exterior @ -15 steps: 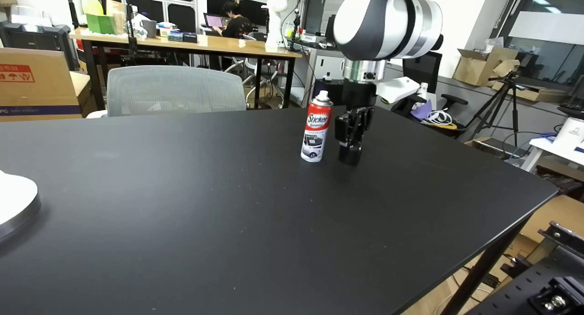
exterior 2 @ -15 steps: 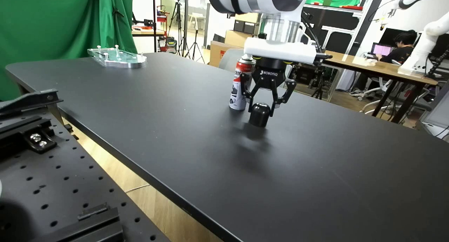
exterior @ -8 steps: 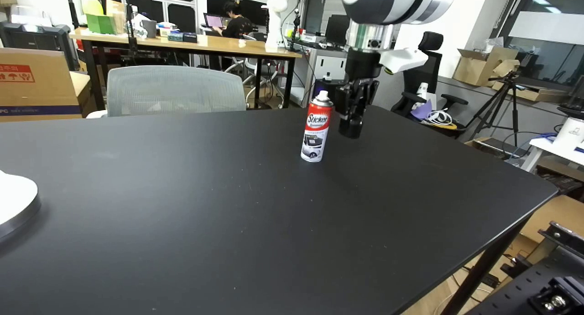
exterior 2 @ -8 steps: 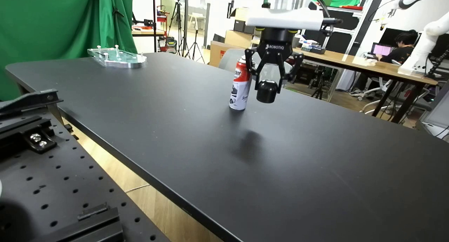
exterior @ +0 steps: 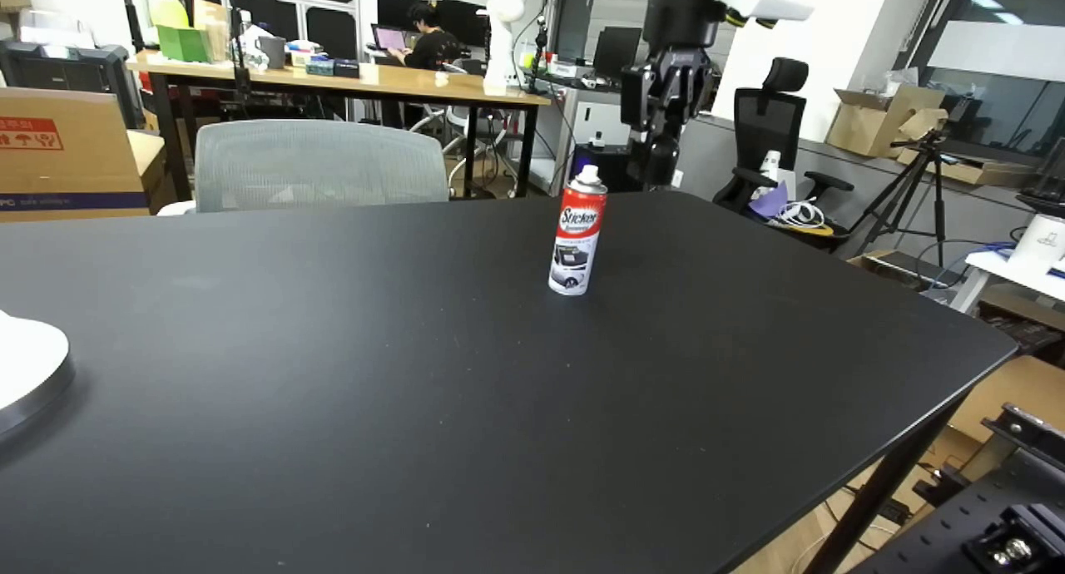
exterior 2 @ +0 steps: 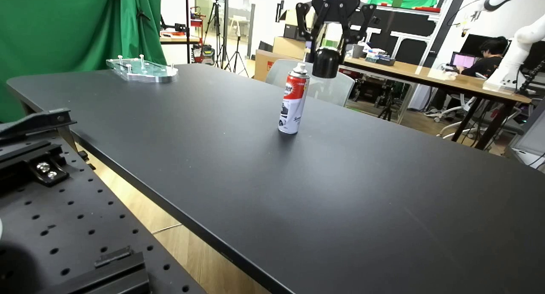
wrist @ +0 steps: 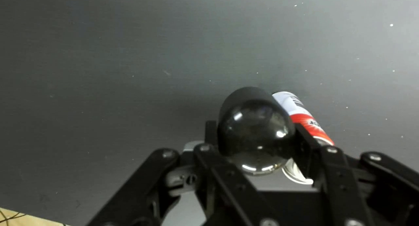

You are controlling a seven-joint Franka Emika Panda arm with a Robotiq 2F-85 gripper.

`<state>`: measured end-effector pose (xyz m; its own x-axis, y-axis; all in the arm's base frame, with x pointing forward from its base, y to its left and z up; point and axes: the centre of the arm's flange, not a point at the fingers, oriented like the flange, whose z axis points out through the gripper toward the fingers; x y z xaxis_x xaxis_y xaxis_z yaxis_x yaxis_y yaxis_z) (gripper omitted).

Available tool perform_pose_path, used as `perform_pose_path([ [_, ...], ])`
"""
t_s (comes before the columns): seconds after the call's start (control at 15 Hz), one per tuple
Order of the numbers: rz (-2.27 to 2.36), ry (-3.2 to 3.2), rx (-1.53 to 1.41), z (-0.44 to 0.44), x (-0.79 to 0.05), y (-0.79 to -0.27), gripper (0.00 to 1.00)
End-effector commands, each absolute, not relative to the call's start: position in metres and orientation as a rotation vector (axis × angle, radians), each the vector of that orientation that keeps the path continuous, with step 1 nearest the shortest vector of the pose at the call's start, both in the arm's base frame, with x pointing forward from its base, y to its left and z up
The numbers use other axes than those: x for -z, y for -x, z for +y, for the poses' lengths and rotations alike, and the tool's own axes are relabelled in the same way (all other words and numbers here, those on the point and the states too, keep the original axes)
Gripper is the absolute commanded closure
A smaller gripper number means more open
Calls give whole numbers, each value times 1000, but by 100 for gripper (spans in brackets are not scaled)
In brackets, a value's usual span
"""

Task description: Put the top back on the bottle on the table

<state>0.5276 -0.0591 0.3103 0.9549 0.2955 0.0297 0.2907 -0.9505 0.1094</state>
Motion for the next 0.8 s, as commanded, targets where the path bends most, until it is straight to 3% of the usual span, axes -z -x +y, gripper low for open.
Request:
perform_pose_path([
  [0.0,413,-3003,-61,-40,-345,-525,68],
  [0.73,476,-3023,5,4,-344,-575,68],
])
